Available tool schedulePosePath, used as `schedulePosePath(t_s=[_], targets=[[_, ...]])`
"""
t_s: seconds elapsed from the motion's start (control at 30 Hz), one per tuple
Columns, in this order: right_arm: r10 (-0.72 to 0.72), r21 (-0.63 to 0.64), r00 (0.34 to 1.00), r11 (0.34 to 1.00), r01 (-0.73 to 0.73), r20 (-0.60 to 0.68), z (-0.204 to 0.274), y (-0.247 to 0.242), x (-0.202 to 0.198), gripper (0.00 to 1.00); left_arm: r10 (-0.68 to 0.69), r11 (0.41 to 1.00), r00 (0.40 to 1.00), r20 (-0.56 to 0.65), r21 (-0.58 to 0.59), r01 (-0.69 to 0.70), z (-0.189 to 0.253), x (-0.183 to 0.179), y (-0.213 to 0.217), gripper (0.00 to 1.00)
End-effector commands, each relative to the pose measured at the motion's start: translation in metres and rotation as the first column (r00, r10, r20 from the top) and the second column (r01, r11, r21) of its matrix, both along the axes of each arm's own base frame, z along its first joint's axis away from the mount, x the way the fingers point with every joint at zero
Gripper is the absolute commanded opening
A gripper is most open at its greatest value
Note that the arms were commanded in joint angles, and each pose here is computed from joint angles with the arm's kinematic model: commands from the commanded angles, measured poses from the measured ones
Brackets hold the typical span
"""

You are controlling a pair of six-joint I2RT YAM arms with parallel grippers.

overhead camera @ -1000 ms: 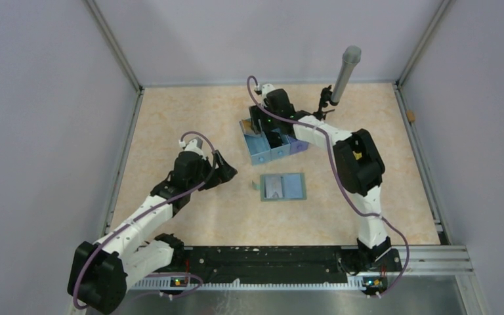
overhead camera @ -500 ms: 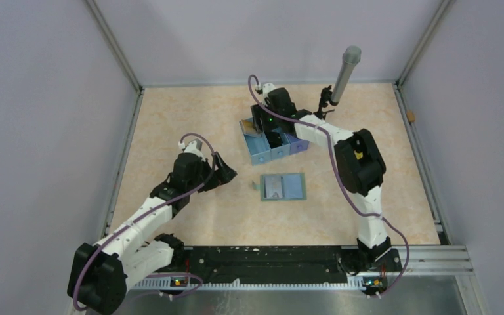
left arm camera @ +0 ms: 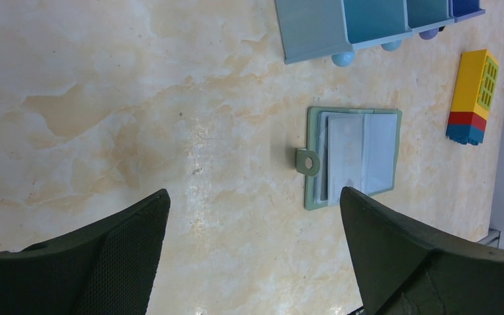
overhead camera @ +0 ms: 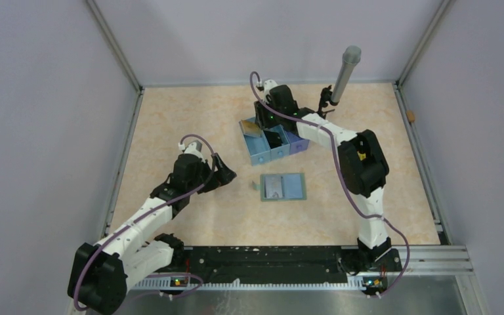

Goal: Put the credit cards into the card holder
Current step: Pick up the credit card from the storage box.

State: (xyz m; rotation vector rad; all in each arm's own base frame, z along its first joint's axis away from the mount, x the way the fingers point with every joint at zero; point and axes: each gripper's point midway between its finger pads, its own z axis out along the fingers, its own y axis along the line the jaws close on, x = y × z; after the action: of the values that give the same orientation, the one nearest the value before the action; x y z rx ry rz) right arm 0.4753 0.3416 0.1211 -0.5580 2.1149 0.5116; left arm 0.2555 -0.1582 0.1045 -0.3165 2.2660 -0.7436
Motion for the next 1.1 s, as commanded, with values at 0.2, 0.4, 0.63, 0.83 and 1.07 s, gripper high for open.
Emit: schedulePosePath(t_s=[0.2, 0.4, 0.63, 0.83, 1.07], targets=[[0.007, 0.048, 0.997, 0.999, -0.011, 0.082, 0.043, 0.004, 0.0, 0.28, -0.011, 1.0, 0.999, 0.031, -0.019, 0.011, 0.006, 0.003, -0.002, 0.99], [-0.042, 0.05, 0.99, 0.998, 0.035, 0.137, 0.06, -0.007, 0.001, 0.17, -0.014, 1.0, 0.999, 0.031, -0.019, 0.014, 0.006, 0.003, -0.003, 0.99], [-0.163, 0.055, 0.947, 0.987, 0.154, 0.277, 0.1, -0.037, 0.0, 0.05, -0.034, 0.999, 0.999, 0.037, -0.008, 0.035, 0.009, 0.003, -0.004, 0.99], [-0.198, 0.084, 0.924, 0.98, 0.181, 0.327, 0.144, -0.06, -0.027, 0.0, -0.147, 0.989, 0.986, 0.079, -0.003, 0.148, 0.025, 0.001, -0.016, 0.97], [-0.078, 0.129, 0.976, 0.99, 0.052, 0.204, 0.149, -0.074, -0.105, 0.0, -0.305, 0.946, 0.935, 0.183, -0.06, 0.32, 0.054, -0.008, -0.043, 0.95]])
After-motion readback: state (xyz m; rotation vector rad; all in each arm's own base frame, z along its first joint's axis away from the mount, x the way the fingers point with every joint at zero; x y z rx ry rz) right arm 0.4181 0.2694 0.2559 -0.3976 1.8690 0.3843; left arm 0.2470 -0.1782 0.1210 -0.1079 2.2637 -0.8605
